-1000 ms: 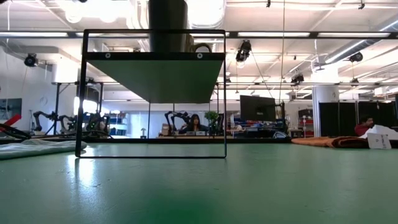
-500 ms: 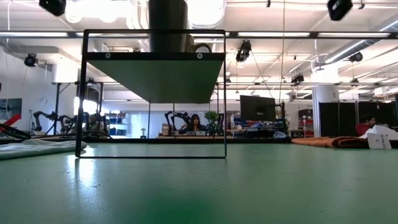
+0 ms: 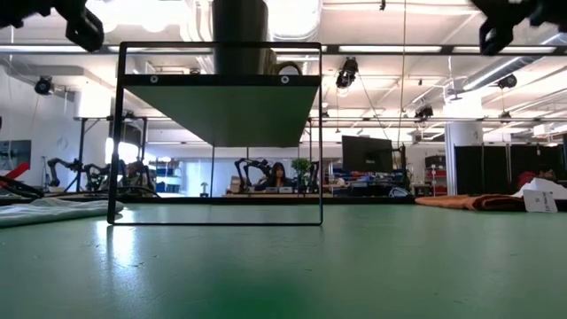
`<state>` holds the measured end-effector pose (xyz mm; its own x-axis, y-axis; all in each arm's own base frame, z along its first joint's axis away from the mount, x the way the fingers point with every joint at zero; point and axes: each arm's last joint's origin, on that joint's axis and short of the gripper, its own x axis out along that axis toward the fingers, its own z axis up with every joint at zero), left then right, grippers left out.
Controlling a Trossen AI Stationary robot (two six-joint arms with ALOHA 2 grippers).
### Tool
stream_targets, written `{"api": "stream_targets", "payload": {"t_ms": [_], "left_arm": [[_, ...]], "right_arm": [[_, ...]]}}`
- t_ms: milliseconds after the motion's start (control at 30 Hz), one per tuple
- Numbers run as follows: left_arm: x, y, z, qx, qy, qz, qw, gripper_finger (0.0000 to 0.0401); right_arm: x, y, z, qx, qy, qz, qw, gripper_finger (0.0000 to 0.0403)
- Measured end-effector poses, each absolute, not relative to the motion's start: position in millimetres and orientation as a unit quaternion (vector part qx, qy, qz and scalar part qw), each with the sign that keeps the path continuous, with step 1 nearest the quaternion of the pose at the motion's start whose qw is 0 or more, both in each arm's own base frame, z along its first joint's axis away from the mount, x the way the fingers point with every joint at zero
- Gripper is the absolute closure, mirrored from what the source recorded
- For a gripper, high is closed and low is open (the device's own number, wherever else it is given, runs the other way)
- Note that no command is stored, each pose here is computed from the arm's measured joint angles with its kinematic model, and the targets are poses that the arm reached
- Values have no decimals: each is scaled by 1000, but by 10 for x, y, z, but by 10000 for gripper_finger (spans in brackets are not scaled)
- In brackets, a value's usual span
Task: Stack small to large cups/mugs on shelf
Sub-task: Return to Home Position
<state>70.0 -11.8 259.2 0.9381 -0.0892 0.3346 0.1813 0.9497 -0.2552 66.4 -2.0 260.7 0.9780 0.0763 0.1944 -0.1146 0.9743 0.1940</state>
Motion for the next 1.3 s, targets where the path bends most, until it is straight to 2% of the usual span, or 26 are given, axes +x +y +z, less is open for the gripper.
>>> {"api": "stream_targets", "payload": {"t_ms": [67, 467, 567, 867, 1100, 1300], "left_arm": [[737, -125, 2519, -140, -160, -68, 975, 285], [929, -130, 1952, -185, -146, -14, 972, 285], [934, -128, 1935, -190, -141, -6, 972, 285], [977, -131, 1739, -239, -44, 13, 970, 285], [1004, -138, 1701, -234, -21, 16, 972, 285], [1020, -141, 1678, -231, -9, 19, 973, 285]], "right_arm": [[697, -29, 2502, 104, -75, 37, 991, 229], [880, -54, 2102, 117, -152, 43, 980, 229], [906, -57, 2001, 122, -167, 46, 977, 229], [963, -75, 1796, 158, -69, 19, 985, 229], [988, -78, 1664, 170, 0, 7, 985, 229], [999, -79, 1652, 171, 8, 5, 985, 229]]}}
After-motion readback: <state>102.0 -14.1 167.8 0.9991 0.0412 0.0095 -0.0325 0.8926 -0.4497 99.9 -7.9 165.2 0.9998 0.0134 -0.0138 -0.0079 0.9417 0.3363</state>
